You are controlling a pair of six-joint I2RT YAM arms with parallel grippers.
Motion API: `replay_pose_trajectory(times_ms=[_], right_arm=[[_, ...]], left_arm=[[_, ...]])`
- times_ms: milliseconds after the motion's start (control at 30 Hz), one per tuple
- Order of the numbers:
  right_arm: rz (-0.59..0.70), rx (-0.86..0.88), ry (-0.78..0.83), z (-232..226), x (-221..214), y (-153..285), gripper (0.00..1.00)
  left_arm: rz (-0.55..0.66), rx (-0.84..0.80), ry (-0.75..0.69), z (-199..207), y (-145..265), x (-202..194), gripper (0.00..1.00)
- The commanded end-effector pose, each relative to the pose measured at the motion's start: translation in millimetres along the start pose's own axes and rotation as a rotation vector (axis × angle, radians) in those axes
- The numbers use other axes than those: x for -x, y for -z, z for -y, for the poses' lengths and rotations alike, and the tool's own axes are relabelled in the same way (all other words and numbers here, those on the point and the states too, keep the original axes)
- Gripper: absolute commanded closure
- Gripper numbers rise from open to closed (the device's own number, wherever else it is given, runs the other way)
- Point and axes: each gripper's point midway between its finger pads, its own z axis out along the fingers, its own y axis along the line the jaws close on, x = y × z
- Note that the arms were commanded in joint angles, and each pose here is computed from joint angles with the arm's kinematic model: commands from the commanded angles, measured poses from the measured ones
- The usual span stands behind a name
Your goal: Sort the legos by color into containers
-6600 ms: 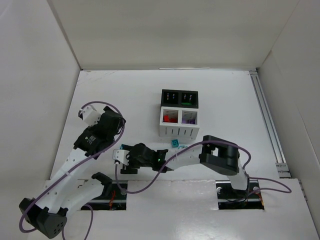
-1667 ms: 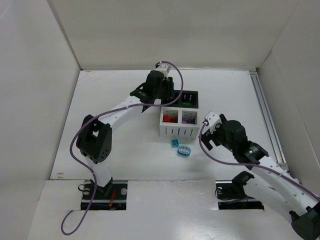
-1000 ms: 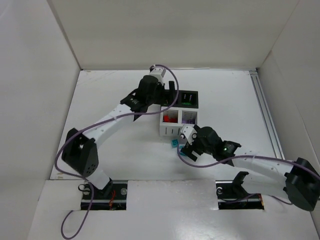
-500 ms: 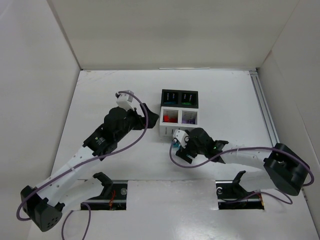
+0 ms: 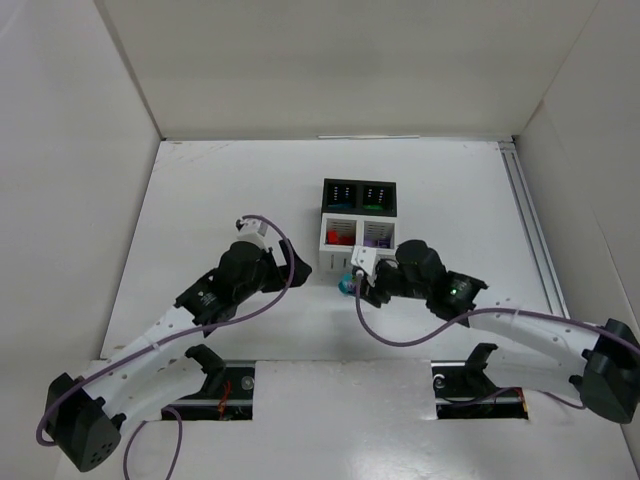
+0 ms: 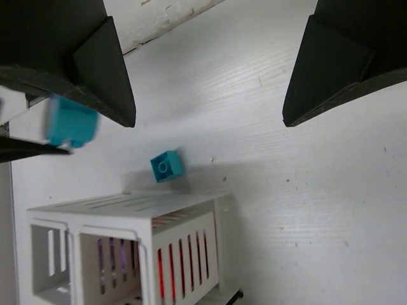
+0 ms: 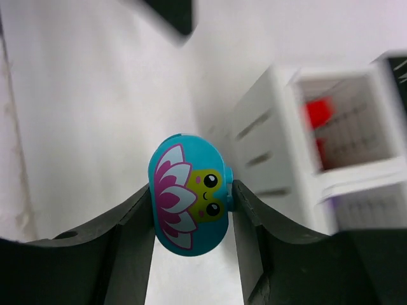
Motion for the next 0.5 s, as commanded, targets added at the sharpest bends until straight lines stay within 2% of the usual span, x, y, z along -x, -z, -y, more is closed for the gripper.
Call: replay_pose_trajectory(times_ms=[0,133,367,467], right_arm=[[0.113,-0.100,0.134,38,66,17,0.59],[0.135,-0.255,0.166,112,113,23,0.59],[0.058,-0.382,0.189,205,127,-9,0.59],[0.003,-0.367,0.156,227,103,-37,0.56]], left_arm=[[0.014,-0.055,0.032,9,1,0,0.00],[-0.011,-0.031,0.030,3,0,-7,0.00],[-0.029,-0.002,0.048,-3,3,-12,0.00],[-0.017,-0.001,0.058,-3,6,-10,0.00]])
